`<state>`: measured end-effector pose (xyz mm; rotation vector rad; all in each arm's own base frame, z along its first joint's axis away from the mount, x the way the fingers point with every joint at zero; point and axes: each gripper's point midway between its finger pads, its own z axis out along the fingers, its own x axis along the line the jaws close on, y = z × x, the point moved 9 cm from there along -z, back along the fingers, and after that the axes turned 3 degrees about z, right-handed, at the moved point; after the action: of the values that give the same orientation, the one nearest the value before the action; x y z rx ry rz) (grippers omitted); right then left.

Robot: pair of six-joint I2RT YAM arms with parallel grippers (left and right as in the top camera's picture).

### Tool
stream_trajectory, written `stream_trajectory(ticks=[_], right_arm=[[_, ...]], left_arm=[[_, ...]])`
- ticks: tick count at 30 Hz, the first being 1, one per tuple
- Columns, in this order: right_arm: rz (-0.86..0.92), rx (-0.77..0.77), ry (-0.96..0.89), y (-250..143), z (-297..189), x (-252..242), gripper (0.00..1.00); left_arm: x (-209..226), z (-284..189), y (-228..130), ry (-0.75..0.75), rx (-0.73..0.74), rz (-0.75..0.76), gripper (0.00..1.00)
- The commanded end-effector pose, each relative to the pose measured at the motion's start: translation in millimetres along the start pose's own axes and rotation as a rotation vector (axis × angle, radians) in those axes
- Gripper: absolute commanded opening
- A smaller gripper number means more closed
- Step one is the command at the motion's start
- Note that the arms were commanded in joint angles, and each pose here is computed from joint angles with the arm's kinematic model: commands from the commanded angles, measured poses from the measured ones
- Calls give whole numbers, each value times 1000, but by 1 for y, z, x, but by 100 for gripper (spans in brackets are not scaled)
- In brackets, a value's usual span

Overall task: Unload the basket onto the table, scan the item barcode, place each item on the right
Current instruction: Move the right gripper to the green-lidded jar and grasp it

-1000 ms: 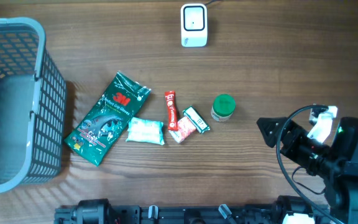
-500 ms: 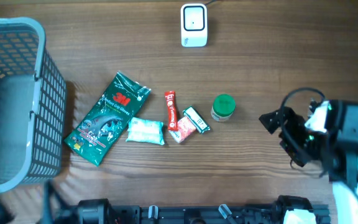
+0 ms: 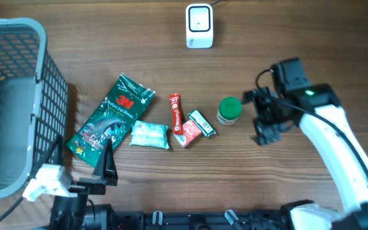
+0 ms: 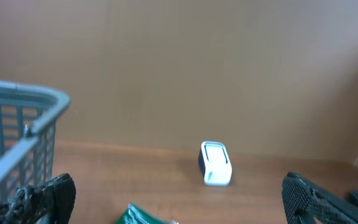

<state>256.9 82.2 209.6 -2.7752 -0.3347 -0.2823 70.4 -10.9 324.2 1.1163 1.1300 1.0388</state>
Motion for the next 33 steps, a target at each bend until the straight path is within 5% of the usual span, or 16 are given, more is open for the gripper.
stream_trajectory(ticks=[1,22,26,33], right_arm=[[244,85,3,-9,21,20,100],[332,-20,-97,12,101,37,99],[299,-33,-123,16,112,36,78],[126,-106,-101,23,113,39,59]], left_arm=[[0,0,-7,-13,30,-12,100],[3,1,-27,9,146,-32,100],[4,0,-29,21,159,-34,100],[17,0,-37,167,184,-27,100]])
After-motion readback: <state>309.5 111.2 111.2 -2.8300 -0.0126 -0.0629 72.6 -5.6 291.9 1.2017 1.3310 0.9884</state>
